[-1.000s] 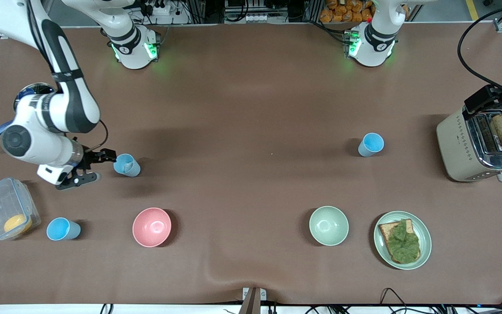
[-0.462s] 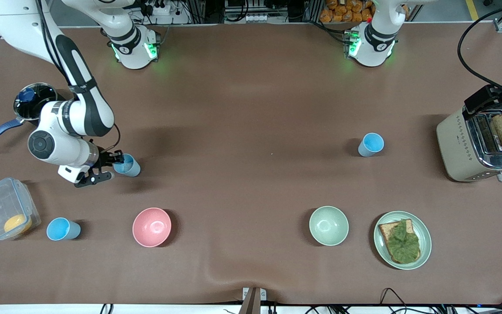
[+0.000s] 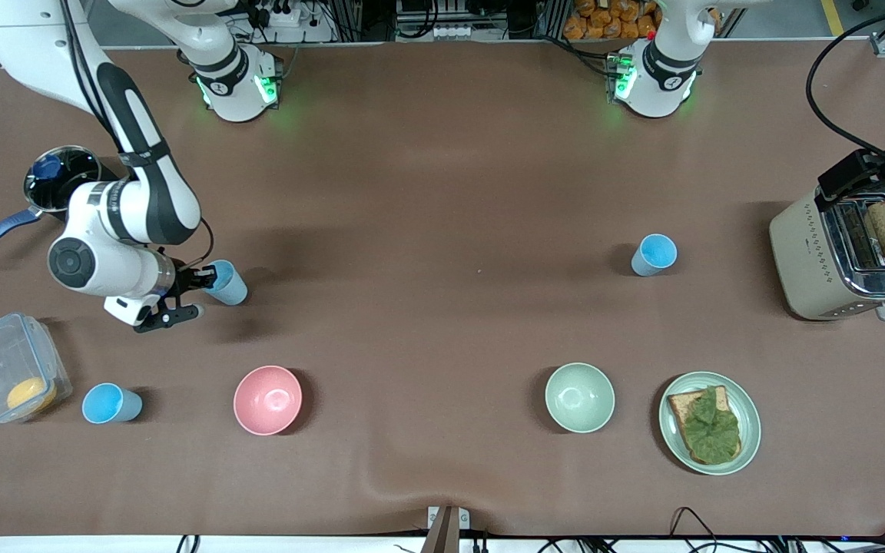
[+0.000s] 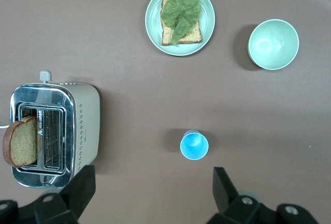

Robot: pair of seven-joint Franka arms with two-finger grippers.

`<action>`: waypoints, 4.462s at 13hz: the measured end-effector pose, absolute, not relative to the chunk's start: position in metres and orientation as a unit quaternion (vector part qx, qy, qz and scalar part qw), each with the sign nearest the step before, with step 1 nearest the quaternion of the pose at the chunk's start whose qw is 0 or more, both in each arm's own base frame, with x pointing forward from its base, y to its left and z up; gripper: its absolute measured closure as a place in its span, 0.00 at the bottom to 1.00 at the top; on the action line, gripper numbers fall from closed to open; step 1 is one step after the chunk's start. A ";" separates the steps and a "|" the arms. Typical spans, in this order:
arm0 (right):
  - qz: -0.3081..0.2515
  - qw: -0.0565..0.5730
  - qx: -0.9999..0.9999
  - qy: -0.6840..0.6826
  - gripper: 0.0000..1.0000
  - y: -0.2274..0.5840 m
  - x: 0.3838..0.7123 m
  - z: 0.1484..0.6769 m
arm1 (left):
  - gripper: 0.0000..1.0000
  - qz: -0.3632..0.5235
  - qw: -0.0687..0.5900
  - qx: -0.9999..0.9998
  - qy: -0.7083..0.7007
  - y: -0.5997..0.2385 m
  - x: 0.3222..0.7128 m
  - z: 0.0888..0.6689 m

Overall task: Stack blue cups with both arms
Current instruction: 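Close the right gripper around the blue cup's body, then carry the blue cup to the table center and set it down, then open the right gripper and withdraw while the left gripper reaches out, then lower the left gripper onto the blue cup by the toaster and grasp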

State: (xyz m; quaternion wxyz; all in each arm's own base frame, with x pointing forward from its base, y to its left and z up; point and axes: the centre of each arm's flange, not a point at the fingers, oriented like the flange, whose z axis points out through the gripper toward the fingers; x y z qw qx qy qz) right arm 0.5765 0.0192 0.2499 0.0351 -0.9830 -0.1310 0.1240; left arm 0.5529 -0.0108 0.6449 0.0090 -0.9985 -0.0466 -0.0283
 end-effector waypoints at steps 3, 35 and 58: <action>0.134 0.080 -0.980 -0.123 0.96 0.058 0.592 0.286 | 0.00 -0.028 0.009 -0.998 -0.046 -0.011 0.553 0.645; 0.141 0.058 -0.980 0.127 0.00 0.212 0.619 0.494 | 0.00 0.023 -0.012 -0.999 -0.035 -0.032 0.583 0.583; 0.021 -0.029 -0.995 -0.097 0.00 -0.014 0.539 0.621 | 0.00 0.079 -0.025 -0.996 -0.020 -0.129 0.495 0.291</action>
